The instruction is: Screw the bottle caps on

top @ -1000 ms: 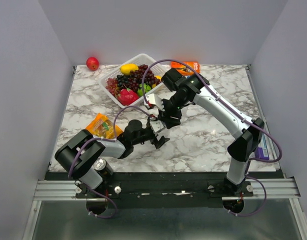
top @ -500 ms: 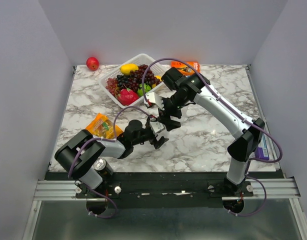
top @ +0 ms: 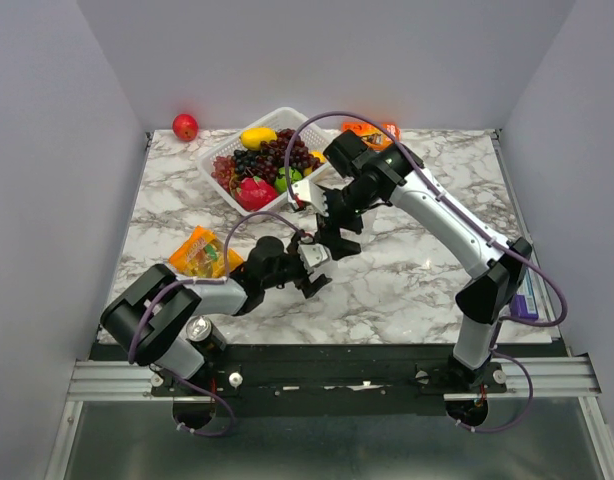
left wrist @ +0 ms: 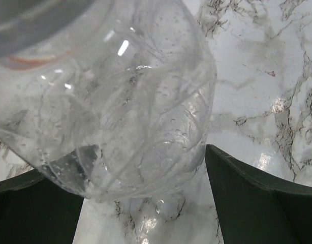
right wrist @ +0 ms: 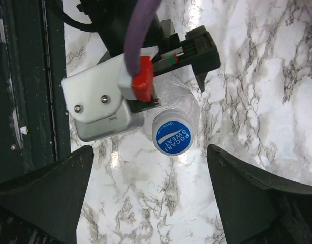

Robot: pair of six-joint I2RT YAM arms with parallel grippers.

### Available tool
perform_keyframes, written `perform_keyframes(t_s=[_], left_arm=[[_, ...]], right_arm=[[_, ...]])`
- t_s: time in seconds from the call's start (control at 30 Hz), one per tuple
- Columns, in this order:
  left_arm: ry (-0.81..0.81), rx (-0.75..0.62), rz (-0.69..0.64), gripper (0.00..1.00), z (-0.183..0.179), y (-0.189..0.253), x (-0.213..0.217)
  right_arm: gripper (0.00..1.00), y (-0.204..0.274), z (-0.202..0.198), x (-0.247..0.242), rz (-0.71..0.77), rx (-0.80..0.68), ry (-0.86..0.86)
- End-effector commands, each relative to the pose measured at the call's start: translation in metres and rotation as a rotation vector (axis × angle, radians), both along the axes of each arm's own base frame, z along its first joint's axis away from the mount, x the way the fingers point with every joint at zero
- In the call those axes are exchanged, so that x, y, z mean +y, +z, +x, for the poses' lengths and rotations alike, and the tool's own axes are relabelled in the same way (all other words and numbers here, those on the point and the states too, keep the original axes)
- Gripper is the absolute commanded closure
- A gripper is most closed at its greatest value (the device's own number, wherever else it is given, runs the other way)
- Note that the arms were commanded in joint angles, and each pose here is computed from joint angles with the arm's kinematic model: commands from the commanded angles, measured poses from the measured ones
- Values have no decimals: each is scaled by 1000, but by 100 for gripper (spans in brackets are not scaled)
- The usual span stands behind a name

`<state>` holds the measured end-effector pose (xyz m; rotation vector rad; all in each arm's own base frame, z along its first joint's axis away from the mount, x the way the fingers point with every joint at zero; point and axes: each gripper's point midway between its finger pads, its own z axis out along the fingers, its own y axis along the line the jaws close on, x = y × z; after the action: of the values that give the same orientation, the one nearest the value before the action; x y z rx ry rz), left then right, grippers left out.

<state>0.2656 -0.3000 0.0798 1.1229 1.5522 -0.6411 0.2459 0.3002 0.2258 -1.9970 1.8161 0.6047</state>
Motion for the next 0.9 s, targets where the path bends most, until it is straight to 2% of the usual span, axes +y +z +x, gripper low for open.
perform_keyframes(t_s=[0.0,0.2,0.43,0.57,0.7,0.87], left_arm=[[-122,-85,96,1,-13,1,9],[-161,5,106,1,-21,5,14],[-166,118,66,1,-26,39,12],[-195,207,184,1,-45,31,29],[-237,183,306,1,-61,25,56],[-170,259,421,1,-66,26,94]], right_arm=[[1,37,11,0,85,-115,-47],[0,38,18,-5,68,-153,-67],[0,58,25,-13,96,-221,-113],[0,68,25,-19,106,-246,-128],[0,72,26,-26,97,-273,-138],[0,79,28,-34,85,-302,-170]])
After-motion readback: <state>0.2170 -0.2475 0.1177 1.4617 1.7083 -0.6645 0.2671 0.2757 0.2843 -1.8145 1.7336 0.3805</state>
